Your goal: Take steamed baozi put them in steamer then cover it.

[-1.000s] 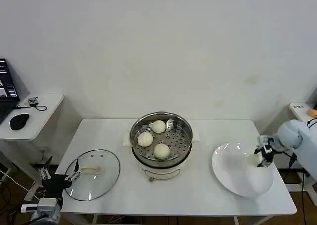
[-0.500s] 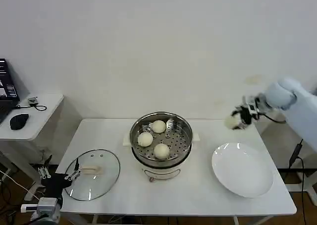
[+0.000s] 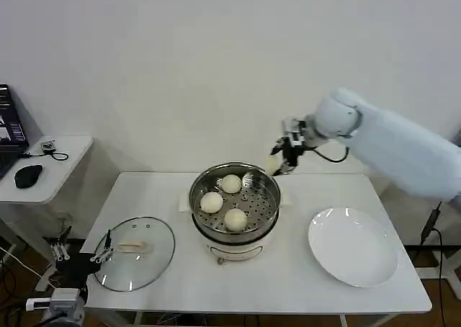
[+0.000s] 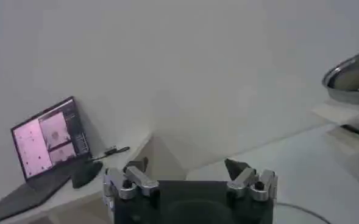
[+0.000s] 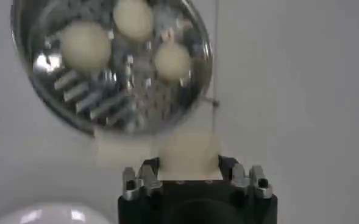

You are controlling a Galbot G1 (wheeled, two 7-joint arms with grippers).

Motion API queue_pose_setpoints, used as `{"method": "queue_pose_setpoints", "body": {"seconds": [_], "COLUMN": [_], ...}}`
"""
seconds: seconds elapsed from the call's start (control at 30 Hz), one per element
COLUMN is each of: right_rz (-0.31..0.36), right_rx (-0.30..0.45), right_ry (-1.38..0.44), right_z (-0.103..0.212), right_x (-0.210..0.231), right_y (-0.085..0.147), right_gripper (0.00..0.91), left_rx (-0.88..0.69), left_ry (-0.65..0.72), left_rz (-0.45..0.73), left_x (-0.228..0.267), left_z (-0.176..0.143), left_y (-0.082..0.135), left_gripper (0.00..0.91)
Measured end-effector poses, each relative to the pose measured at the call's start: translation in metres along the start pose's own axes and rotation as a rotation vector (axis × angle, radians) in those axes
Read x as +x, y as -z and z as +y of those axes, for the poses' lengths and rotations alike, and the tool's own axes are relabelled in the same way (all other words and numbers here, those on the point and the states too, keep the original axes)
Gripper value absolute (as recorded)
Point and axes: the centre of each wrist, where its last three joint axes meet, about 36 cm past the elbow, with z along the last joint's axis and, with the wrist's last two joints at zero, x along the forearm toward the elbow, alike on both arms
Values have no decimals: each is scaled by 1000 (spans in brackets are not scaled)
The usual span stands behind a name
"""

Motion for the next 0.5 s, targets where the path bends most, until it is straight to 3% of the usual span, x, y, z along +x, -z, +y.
{"method": "queue_pose_setpoints", "body": {"seconds": [0.23,0.5], "right_rz": [26,73], "right_rx": [-50,-89], "right_ry": [38,79], "right_z": [10,24], "right_x": [-28,-55], "right_y": [23,25], "right_gripper": [665,665], "left_rx": [7,9], "left_ry": [3,9], "left_rz": [0,2], "left_x": [1,1], "left_z": [-1,2], "left_y": [0,-1], "left_gripper": [907,907]}}
